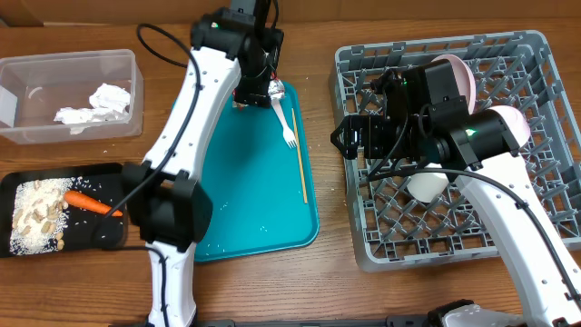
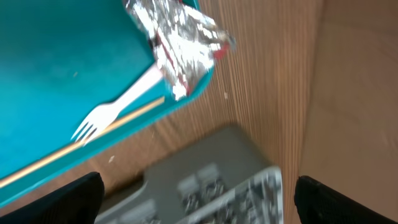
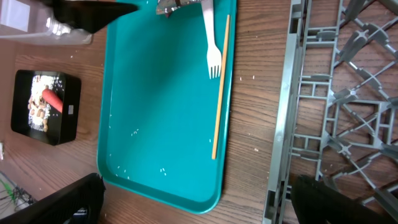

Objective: Sort waste into correct bins and load items into the dishwasher rack
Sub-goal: 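Reach the left gripper back to the tray and grasp the foil wrapper, then carry the foil wrapper left and drop it into the clear bin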

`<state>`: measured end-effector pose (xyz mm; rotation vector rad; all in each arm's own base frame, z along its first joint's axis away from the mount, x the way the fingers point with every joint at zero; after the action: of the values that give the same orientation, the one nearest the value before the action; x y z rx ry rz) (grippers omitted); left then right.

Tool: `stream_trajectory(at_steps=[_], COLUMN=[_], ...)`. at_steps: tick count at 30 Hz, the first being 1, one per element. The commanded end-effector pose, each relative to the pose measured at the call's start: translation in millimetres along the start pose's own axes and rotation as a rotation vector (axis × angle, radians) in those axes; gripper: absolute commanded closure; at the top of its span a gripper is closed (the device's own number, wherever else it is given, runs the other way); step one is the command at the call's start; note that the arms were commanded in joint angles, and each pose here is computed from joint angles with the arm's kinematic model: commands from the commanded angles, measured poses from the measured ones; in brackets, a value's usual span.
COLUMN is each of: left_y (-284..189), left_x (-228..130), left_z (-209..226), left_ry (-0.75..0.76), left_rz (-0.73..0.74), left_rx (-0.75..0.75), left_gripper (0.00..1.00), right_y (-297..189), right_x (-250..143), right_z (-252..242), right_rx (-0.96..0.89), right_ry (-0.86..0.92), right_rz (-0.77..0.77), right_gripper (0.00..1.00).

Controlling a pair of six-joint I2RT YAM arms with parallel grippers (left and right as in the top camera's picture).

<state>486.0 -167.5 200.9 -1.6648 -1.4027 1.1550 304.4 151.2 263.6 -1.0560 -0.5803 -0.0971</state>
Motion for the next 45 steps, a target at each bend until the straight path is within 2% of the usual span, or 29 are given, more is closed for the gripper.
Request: stream_trajectory(at_steps=[1, 5, 12, 19, 33, 36, 39, 43, 45], left_y=[43, 73, 98, 120, 131, 131, 132, 132, 132], left_x=[22, 44, 79, 85, 82, 82, 81, 78, 77], left_z=[0, 3, 10, 19, 21, 21, 21, 23, 23], left_ry=[-0.090, -0.133, -0.187, -0.185, -0.174, -0.162, -0.160, -0.163, -0.164], left_rz=[-0.078, -0.108, -0.150, -0.161, -0.127, -0.124, -0.113, -0.091, -0.083], left_rx=[0.027, 0.070, 0.126, 0.166, 0.176, 0.179, 0.183, 0.192, 0.196], left_gripper=[0.00, 0.00, 0.00, 0.00, 0.01, 0.14, 0.33, 0.40, 0.49], right_y=[2, 2, 2, 2, 2, 2, 2, 2, 2], right_x=[0, 0, 0, 0, 0, 0, 0, 0, 0], right_z=[0, 0, 0, 0, 0, 0, 0, 0, 0], right_rx=[-0.002, -0.002, -0.002, -0.002, -0.002, -0.002, -0.002, -0.002, -0.002], right_ry=[-0.010, -0.010, -0.010, -0.010, -0.010, -0.010, -0.010, -0.010, -0.010], right_rz=[0.000, 0.000, 0.001, 0.000, 0.000, 0.001, 0.001, 0.000, 0.001], right_gripper=[0.00, 0.00, 0.00, 0.00, 0.00, 0.00, 0.00, 0.00, 0.00])
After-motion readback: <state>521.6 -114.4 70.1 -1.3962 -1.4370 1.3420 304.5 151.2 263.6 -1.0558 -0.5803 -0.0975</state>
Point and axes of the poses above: each gripper's point midway between its finger pads, its own y axis out along the fingers, its own z axis along the line the jaws close on, x = y × z, the point moved 4 cm from there along -y, back along the fingers, and after that the axes turned 12 degrees about -y, right-handed, at the moved point
